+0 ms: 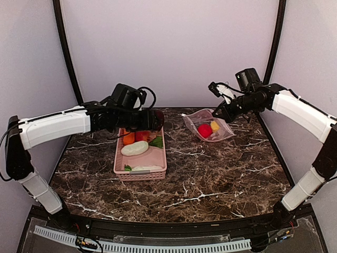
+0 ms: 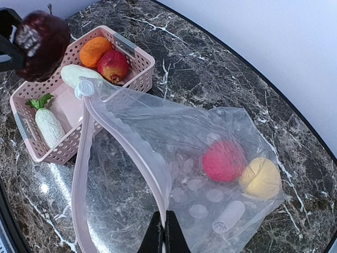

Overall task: Place the food in the zip-top bag and seal the zipper
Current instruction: Pick up the fake vegetable from the bin, then place the fake vegetable in the zipper food storage bag.

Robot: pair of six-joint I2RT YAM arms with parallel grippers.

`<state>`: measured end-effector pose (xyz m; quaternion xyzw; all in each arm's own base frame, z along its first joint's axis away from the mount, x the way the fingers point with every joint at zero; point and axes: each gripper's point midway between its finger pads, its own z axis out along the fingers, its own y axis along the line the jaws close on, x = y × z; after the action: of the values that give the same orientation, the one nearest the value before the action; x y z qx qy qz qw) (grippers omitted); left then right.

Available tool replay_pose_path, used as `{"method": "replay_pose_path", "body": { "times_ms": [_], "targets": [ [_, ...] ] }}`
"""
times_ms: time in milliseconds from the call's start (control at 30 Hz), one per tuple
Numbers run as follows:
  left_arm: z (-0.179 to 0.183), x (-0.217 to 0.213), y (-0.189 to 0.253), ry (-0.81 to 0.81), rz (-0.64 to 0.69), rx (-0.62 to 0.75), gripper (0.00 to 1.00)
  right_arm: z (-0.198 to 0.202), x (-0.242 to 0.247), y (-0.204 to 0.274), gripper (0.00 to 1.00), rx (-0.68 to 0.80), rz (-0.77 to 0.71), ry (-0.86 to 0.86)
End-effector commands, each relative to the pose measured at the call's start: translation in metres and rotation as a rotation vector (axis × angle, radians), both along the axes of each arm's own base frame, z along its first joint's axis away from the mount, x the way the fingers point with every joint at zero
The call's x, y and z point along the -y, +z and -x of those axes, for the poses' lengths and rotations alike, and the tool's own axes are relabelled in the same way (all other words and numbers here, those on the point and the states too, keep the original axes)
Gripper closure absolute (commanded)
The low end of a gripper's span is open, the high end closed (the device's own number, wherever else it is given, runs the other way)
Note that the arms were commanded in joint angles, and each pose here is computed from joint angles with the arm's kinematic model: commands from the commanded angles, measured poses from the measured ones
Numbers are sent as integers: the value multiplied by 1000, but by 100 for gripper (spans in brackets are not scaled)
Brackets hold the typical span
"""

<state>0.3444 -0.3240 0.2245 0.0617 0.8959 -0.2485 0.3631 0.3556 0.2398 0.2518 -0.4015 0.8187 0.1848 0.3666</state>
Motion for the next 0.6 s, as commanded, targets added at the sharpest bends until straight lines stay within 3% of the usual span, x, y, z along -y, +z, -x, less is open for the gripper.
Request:
{"method": "replay_pose_path", "body": {
  "times_ms": [0,200,367,567],
  "targets": [
    [14,46,83,-176,160,248,52,2,-8,24,100,35,-32,32],
    [39,101,122,-338,229,423,52,1,-10,28,100,23,-36,39],
    [53,142,132,-432,315,441,53,1,-10,24,100,8,-29,35],
    [36,171,112,-387,250,377,53,1,-13,30,100,-14,-52,30]
  ]
}}
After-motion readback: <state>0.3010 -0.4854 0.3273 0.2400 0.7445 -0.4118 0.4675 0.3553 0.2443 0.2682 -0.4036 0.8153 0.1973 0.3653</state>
